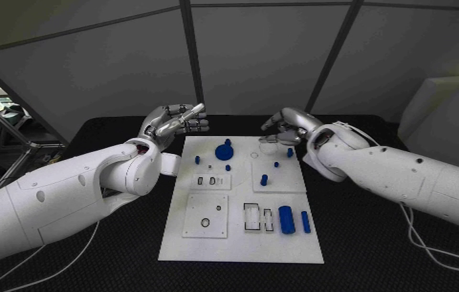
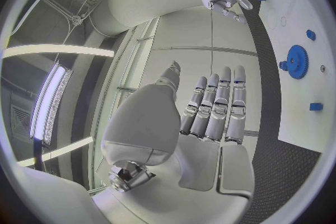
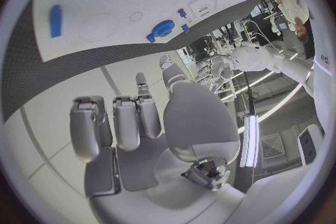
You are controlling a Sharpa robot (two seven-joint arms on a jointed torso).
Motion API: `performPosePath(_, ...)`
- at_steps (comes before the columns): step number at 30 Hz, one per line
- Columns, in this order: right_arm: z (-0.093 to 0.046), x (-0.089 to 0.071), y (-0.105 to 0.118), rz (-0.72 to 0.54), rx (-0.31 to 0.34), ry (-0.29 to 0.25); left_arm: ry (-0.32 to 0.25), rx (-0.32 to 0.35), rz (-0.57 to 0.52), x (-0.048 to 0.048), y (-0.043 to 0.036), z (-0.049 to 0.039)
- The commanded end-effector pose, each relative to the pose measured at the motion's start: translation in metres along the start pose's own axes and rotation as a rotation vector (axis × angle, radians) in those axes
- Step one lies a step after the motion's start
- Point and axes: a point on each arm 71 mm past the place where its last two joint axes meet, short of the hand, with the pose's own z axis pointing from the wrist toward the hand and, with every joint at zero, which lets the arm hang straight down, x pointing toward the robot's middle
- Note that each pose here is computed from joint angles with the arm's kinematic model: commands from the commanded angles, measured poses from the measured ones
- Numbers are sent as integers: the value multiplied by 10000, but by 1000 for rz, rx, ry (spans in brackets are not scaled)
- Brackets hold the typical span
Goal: Assemble the parts on the task board
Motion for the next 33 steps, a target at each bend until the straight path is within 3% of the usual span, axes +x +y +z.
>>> performPosePath(1, -106, -68, -128, 189, -12, 58, 10, 7, 0, 5, -11, 8)
performPosePath(6, -275, -239, -448, 190, 32, 47, 9, 6, 0, -10, 0, 17)
performPosePath(11, -341, -281, -629, 152, 56, 45, 5, 5, 1, -27, 15, 25)
performPosePath(23, -354, -60, -844, 103, 109, 94, 4, 1, 0, -25, 47, 38)
performPosePath(33, -292, 82, -851, 91, 121, 111, 6, -1, -2, -12, 68, 45)
